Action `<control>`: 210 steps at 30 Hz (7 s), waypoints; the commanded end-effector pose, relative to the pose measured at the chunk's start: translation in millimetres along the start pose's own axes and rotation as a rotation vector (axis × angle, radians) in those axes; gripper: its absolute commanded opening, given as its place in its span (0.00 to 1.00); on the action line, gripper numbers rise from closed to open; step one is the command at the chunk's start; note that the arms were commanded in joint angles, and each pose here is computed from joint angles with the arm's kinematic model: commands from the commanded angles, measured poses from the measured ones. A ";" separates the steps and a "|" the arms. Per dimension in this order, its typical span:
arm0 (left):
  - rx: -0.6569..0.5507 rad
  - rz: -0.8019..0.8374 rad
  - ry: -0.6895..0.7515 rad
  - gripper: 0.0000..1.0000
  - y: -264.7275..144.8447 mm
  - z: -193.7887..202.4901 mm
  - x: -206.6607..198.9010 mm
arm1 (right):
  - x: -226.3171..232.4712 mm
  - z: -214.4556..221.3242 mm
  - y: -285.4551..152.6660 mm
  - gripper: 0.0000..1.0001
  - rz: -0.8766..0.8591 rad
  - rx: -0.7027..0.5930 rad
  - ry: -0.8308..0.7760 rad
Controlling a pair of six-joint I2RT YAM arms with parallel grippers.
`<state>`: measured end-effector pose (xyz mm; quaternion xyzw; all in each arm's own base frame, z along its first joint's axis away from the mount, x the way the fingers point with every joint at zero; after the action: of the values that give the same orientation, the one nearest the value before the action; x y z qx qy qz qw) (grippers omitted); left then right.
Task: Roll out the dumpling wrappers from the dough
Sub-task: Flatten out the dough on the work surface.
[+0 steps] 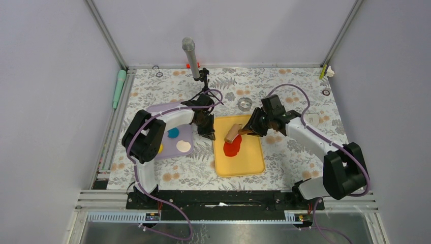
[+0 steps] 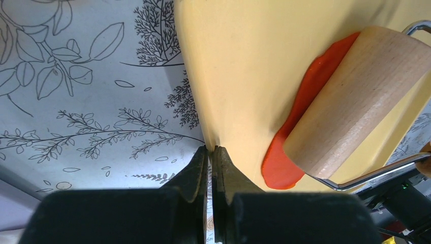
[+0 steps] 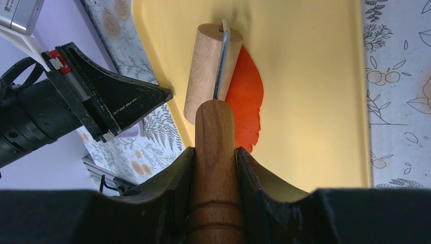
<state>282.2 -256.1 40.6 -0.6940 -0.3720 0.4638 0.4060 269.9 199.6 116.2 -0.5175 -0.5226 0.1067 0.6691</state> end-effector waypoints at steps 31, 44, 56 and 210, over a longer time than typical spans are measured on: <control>0.019 -0.062 0.074 0.00 2.0 7.3 8.6 | -97.6 19.0 -25.4 0.00 0.259 -0.049 0.038; 0.030 -0.036 0.074 0.00 5.0 8.9 5.6 | -57.1 10.0 7.9 0.00 0.146 -0.027 0.053; 0.035 -0.040 0.076 0.00 3.0 11.2 5.7 | -73.9 24.9 -1.2 0.00 0.188 0.044 -0.017; 0.066 -0.033 0.097 0.00 6.2 14.1 7.6 | -53.6 37.4 -18.1 0.00 0.101 0.076 0.053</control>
<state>283.6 -255.1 40.8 -0.7097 -0.3612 0.4343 0.4209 198.5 187.9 118.2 -0.4786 -0.5015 0.1443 0.7061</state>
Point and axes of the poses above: each gripper's point midway between its finger pads, its own y axis out along the fingers, its own x axis along the line the jaws close on, z = x × y, the point moved 2 cm from there along -y, back along the fingers, and after that the axes turned 14 degrees about y, right-handed, at the moved point
